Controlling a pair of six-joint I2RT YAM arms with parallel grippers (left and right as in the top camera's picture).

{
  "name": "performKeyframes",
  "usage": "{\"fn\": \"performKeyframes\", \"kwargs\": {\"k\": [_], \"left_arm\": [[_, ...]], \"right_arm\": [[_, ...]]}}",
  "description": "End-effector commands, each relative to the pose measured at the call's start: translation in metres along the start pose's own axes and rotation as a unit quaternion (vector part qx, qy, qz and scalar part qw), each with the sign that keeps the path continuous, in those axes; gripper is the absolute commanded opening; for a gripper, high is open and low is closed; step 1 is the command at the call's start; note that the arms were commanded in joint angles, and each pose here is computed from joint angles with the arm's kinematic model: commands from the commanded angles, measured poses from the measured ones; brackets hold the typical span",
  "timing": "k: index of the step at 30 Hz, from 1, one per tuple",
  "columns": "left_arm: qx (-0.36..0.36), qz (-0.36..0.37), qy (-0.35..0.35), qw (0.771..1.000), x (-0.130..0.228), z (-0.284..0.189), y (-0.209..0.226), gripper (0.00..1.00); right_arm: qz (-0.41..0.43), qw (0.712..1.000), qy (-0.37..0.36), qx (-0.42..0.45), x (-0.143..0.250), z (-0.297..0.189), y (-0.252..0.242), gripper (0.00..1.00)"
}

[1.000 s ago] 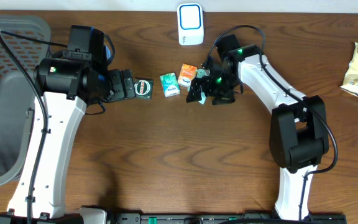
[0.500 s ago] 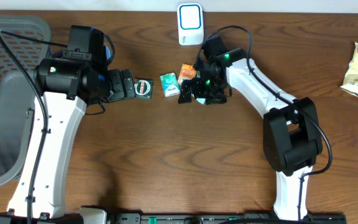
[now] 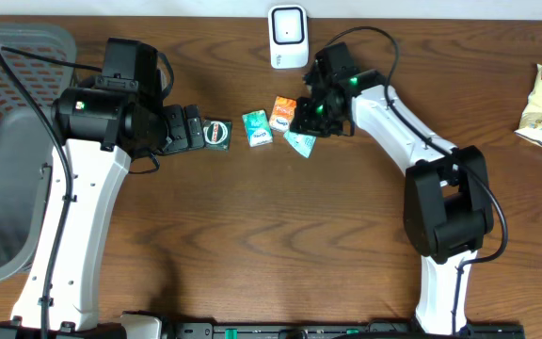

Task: Scan the item barcode
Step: 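Grasp the mint-green wipes pack beside the tissue packs with right gripper, then pull the wipes pack down and away from the tissue packs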

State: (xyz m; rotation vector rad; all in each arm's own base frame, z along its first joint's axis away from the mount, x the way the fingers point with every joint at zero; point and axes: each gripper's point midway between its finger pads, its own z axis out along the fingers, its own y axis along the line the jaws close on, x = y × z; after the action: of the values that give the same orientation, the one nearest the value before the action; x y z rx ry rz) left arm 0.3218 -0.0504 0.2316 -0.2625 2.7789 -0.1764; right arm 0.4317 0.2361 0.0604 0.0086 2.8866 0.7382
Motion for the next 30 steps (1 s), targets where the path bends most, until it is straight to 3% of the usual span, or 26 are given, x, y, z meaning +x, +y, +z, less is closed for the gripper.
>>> {"fn": "performKeyframes", "kwargs": {"k": [1,8,19,25,30], "left_arm": [[-0.003,0.0,-0.002,1.0,-0.001,-0.001,0.001,0.98],[-0.003,0.0,-0.002,1.0,-0.001,-0.001,0.001,0.98],[-0.003,0.0,-0.002,1.0,-0.001,-0.001,0.001,0.98],[-0.003,0.0,-0.002,1.0,-0.001,-0.001,0.001,0.98],[-0.003,0.0,-0.002,1.0,-0.001,-0.001,0.001,0.98]], "right_arm": [[0.018,0.999,-0.026,0.014,-0.016,-0.004,-0.007,0.07],[0.008,0.99,-0.052,0.13,-0.011,0.007,-0.041,0.03],[-0.002,0.99,-0.037,0.139,0.023,0.049,-0.069,0.01],[0.017,0.985,0.018,0.17,0.045,0.031,-0.092,0.01],[-0.049,0.982,0.049,0.176,0.05,0.0,-0.089,0.01]]}}
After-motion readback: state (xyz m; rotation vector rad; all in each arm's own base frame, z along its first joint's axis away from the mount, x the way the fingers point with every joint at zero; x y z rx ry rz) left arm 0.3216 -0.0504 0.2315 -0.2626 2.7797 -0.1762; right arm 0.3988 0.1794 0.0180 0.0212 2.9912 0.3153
